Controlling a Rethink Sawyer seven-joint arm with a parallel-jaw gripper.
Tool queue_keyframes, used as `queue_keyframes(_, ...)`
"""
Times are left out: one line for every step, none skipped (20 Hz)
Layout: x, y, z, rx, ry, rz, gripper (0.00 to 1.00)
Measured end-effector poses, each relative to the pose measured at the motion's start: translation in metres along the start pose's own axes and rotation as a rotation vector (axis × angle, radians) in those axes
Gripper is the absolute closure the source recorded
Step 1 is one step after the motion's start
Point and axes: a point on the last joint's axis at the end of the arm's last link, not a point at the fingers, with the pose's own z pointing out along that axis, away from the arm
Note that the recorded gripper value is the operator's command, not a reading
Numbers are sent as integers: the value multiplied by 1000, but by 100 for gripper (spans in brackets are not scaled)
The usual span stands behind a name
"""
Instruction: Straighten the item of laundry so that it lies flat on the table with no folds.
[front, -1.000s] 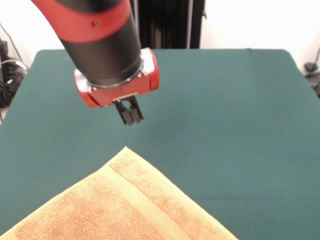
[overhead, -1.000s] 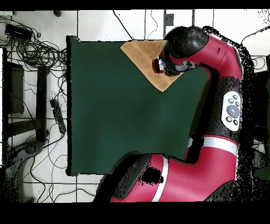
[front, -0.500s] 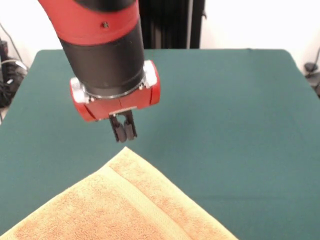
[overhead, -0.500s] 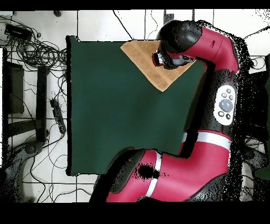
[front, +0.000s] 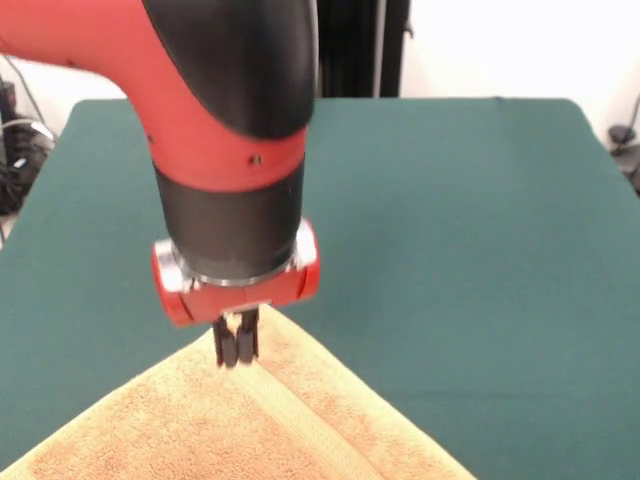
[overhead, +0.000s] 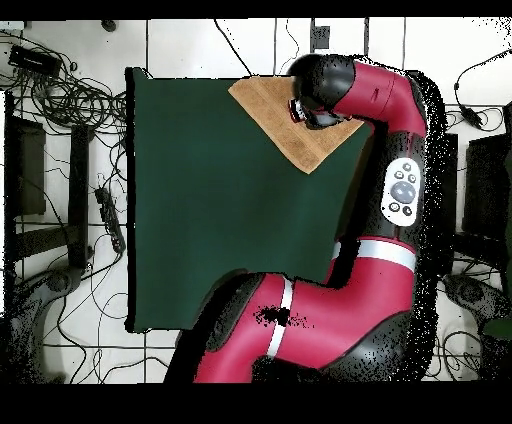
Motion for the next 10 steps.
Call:
queue_keyframes(-1, -1, 7, 10, -14, -1, 100)
queue_keyframes(-2, -1, 14, 20, -27, -1, 100)
queue_keyframes(-2, -1, 22, 29, -39, -2, 100)
queue_keyframes(-2, -1, 25, 31, -42, -2, 100)
queue_keyframes(-1, -1, 29, 33, -44, -2, 100)
queue_keyframes(-1, -1, 36, 38, -50, -3, 100)
queue_keyframes(0, 0, 42, 39, -49, -4, 100)
queue_keyframes(1, 1, 47, 40, -48, -4, 100)
queue_keyframes(4, 2, 54, 37, -40, -5, 100)
queue_keyframes(5, 3, 58, 35, -37, -5, 100)
